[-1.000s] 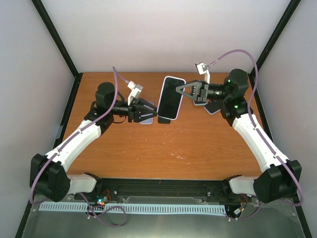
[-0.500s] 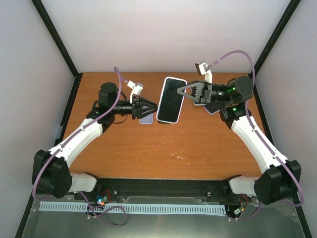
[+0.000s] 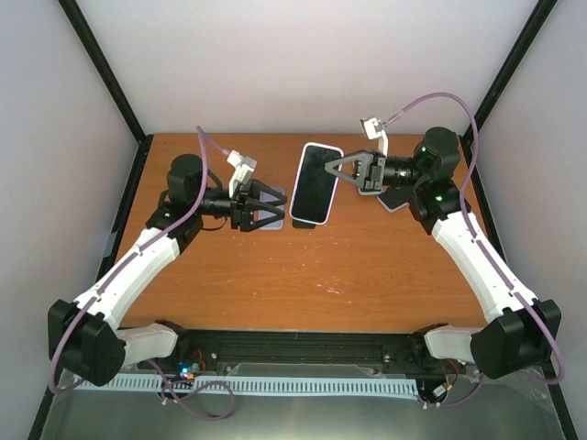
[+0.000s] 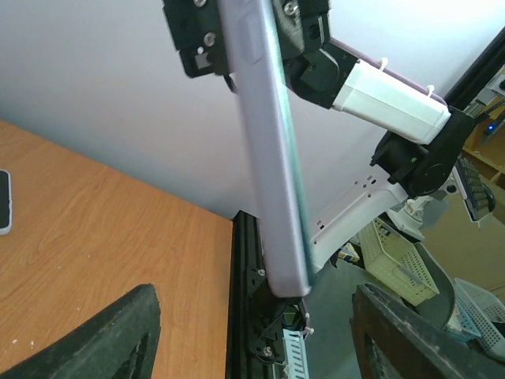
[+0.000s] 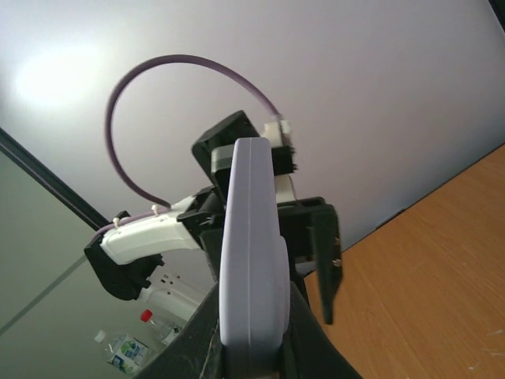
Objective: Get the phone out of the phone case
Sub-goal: Remove the phone case from the phone.
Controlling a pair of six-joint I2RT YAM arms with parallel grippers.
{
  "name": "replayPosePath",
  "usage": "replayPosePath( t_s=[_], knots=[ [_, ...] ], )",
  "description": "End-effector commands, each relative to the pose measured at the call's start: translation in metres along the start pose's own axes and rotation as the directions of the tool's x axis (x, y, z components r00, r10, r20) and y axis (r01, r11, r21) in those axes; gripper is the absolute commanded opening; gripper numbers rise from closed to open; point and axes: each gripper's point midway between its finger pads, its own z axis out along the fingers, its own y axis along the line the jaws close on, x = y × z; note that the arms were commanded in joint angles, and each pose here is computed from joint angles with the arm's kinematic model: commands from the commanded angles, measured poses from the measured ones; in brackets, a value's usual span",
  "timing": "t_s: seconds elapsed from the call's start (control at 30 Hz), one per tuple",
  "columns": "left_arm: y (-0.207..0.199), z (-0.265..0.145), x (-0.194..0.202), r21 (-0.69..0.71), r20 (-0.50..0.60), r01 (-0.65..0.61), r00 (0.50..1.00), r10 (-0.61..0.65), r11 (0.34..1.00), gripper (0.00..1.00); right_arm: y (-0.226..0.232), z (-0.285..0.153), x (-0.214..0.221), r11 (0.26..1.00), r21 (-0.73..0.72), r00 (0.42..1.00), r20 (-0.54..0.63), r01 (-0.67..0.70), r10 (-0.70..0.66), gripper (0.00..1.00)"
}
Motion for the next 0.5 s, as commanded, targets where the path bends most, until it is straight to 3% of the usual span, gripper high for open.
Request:
replayPosePath(
  t_s=[0.0, 0.2, 0.47],
  knots=[
    [-0.012, -0.003, -0.015, -0.016, 0.018, -0.083, 0.996, 0.083, 0.996, 0.67, 0.004, -0.002, -0.011, 0.997, 0.034, 0.997, 0.027, 0.069, -0.07, 0.03],
    [0.01, -0.001, -0.017, -0.086, 0.042, -0.043, 0.998, 0.046, 0.995, 0.59, 0.006, -0.003, -0.011, 0.997, 0.031, 0.997, 0.029, 0.072, -0.073, 0.03],
    [0.007, 0.004, -0.016, -0.058, 0.034, -0.042, 0.998, 0.044, 0.997, 0.59, 0.006, -0.003, -0.01, 0.997, 0.033, 0.997, 0.03, 0.074, -0.075, 0.03]
  ],
)
